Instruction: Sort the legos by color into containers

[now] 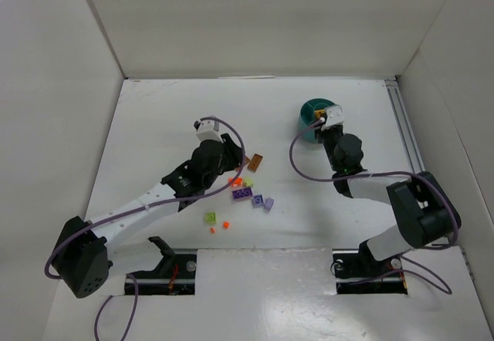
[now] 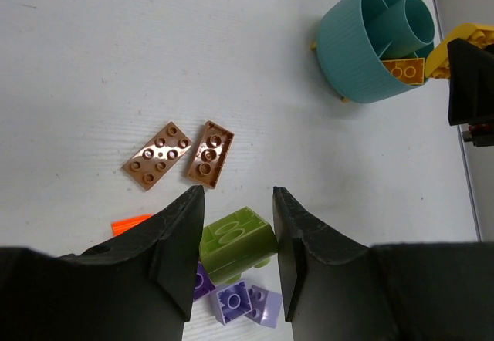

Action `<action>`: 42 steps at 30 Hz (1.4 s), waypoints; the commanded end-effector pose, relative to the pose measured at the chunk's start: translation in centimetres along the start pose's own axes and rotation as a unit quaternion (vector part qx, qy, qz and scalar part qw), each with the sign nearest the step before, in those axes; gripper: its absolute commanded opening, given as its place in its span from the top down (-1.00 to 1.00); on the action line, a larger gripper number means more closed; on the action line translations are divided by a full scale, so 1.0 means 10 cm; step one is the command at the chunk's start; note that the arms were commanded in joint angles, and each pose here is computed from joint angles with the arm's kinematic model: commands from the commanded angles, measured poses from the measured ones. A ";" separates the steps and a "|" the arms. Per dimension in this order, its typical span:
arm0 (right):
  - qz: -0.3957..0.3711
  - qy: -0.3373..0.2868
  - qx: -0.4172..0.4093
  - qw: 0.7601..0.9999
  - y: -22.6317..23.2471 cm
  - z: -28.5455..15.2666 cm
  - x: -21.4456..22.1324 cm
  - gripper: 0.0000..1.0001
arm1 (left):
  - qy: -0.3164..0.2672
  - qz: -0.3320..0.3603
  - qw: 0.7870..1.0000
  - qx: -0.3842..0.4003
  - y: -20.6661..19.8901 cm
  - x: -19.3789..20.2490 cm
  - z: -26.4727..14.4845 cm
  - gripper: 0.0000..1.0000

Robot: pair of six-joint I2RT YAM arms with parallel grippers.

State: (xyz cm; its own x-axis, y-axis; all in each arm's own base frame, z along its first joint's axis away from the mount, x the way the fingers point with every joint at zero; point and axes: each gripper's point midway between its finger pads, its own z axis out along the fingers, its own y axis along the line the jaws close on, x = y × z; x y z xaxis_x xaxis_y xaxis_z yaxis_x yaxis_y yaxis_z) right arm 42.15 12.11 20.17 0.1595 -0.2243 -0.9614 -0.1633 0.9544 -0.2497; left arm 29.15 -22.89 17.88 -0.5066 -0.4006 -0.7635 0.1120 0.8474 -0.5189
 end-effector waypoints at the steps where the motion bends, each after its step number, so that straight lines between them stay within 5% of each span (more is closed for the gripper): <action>1: 0.035 -0.074 0.039 0.996 -0.11 0.15 -0.38 0.54 | -0.032 -0.004 0.999 0.007 -0.03 -0.16 -0.05 1.00; 28: 0.086 -0.104 0.115 0.984 0.04 0.16 -0.02 0.27 | -0.021 -0.001 1.000 -0.009 0.15 0.00 -0.10 1.00; 33: 0.088 -0.106 0.121 0.983 0.02 0.16 -0.04 -0.29 | -0.027 -0.003 1.000 -0.010 0.15 -0.04 -0.11 1.00; 42: 0.084 -0.065 0.098 0.990 -0.04 0.08 -0.40 -0.81 | -0.031 0.003 1.000 0.001 0.06 -0.13 -0.13 1.00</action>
State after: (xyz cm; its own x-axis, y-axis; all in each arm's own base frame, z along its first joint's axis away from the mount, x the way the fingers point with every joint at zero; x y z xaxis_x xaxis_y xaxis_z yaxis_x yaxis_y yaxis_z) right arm 43.09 12.64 17.24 0.1336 -0.1470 -0.9801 -0.0075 0.9888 -0.1493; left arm 28.38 -21.41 16.72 -0.4946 -0.3998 -0.7717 0.0881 0.8603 -0.5021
